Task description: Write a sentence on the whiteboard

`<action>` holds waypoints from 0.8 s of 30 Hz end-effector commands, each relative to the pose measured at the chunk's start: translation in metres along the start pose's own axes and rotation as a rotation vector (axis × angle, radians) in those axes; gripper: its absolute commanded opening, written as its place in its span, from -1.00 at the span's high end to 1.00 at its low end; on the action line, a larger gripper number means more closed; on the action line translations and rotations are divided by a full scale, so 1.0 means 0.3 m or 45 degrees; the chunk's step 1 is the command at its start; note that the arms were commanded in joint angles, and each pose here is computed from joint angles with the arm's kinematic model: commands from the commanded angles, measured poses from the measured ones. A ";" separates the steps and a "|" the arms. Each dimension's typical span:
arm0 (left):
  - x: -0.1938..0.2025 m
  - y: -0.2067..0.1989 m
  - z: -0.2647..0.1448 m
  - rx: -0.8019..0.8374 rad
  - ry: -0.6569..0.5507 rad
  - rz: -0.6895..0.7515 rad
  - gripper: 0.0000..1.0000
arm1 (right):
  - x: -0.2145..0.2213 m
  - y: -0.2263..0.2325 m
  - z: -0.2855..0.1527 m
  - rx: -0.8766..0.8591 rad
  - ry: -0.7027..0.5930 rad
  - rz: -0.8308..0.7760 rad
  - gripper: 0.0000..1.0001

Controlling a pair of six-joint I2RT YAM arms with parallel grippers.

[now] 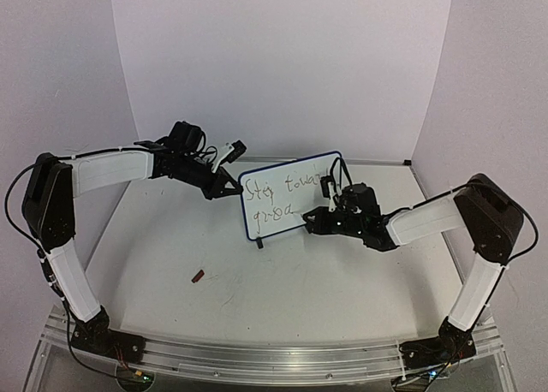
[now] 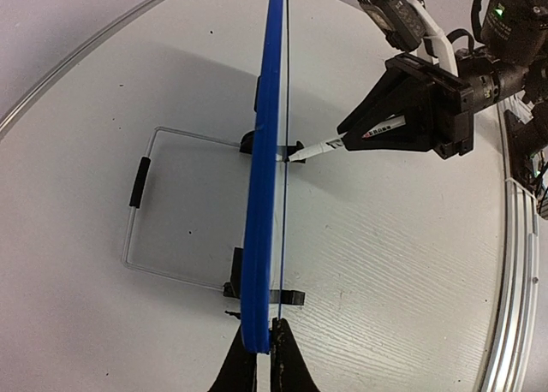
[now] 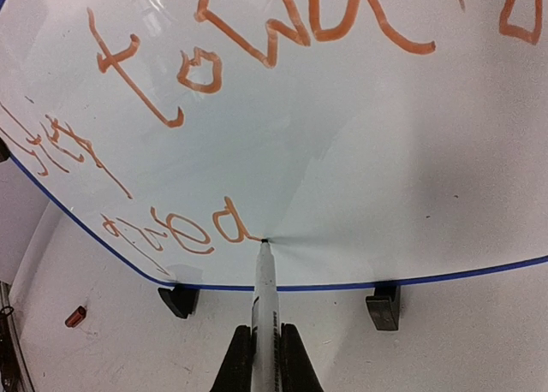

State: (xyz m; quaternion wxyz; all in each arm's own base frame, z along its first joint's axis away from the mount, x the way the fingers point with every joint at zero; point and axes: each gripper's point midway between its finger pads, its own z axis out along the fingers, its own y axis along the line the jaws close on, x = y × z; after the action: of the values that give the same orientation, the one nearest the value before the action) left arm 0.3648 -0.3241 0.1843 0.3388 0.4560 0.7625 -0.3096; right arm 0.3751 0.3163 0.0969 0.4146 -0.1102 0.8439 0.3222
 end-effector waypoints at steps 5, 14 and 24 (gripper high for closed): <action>0.136 0.023 0.045 -0.032 0.182 -0.033 1.00 | -0.126 0.072 -0.106 -0.081 -0.155 -0.074 1.00; 0.139 0.025 0.046 -0.035 0.186 -0.035 1.00 | -0.111 0.083 -0.156 -0.158 -0.118 -0.084 1.00; 0.138 0.024 0.046 -0.034 0.185 -0.034 1.00 | -0.091 0.039 -0.118 -0.163 -0.070 -0.059 1.00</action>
State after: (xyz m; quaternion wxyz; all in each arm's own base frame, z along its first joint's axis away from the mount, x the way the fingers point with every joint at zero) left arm 0.3644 -0.3246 0.1844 0.3390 0.4570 0.7617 -0.3098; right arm 0.3626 0.2925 0.1383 0.4381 -0.1325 0.8138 0.3580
